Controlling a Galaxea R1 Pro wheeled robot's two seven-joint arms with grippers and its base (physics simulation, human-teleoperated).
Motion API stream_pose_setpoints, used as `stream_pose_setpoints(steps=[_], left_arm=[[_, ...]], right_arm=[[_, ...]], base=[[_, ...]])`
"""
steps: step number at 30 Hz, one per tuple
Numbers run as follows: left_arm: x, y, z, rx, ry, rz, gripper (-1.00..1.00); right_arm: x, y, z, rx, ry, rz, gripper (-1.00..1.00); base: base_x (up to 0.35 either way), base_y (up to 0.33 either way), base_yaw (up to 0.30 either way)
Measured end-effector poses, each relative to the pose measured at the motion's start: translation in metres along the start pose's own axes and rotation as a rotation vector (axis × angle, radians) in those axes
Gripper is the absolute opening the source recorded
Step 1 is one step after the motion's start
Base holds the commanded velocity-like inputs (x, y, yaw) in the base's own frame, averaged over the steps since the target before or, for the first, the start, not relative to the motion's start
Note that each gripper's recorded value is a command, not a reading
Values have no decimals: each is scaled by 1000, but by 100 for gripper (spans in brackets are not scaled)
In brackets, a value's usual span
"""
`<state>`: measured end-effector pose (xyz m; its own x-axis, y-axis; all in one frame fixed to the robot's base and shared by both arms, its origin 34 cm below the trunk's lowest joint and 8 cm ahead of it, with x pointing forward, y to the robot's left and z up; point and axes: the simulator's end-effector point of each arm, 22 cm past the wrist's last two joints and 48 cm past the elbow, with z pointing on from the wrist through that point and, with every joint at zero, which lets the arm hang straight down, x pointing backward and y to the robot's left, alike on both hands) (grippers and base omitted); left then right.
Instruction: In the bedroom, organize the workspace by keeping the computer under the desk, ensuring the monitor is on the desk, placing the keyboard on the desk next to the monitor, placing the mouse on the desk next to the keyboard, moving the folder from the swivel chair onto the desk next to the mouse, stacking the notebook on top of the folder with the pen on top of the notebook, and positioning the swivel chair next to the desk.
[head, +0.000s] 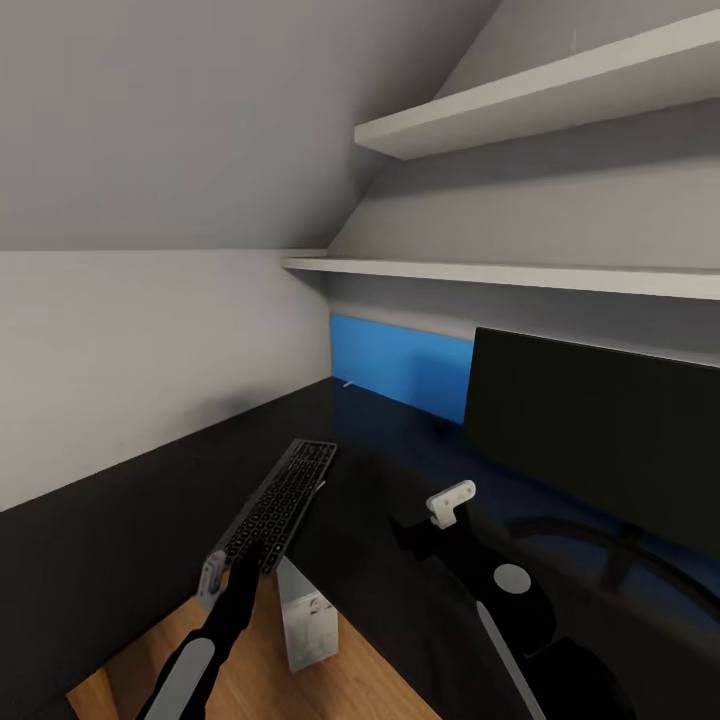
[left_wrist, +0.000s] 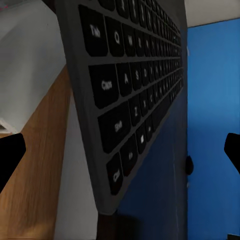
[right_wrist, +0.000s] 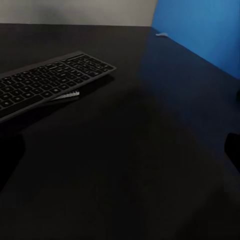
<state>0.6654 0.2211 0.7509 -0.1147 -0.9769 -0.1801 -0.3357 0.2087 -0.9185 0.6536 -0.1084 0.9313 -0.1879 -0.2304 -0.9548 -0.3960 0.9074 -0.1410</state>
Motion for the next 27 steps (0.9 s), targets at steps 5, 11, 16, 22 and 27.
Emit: stream_pose_setpoints(steps=[5,11,16,22,27], left_arm=[[1,4,0,-9,2,-2,100],[2,5,0,-11,3,-2,100],[1,5,0,-11,2,-1,100],[1,5,0,-11,-2,2,100],[0,5,0,-12,-4,2,100]], right_arm=[[0,-1,0,2,0,1,100],[0,-2,0,3,0,1,100],[0,-2,0,4,0,1,100],[0,-2,0,4,0,1,100],[0,-2,0,4,0,2,100]], base=[[5,0,0],[1,0,0],[30,0,0],[135,0,0],[39,0,0]])
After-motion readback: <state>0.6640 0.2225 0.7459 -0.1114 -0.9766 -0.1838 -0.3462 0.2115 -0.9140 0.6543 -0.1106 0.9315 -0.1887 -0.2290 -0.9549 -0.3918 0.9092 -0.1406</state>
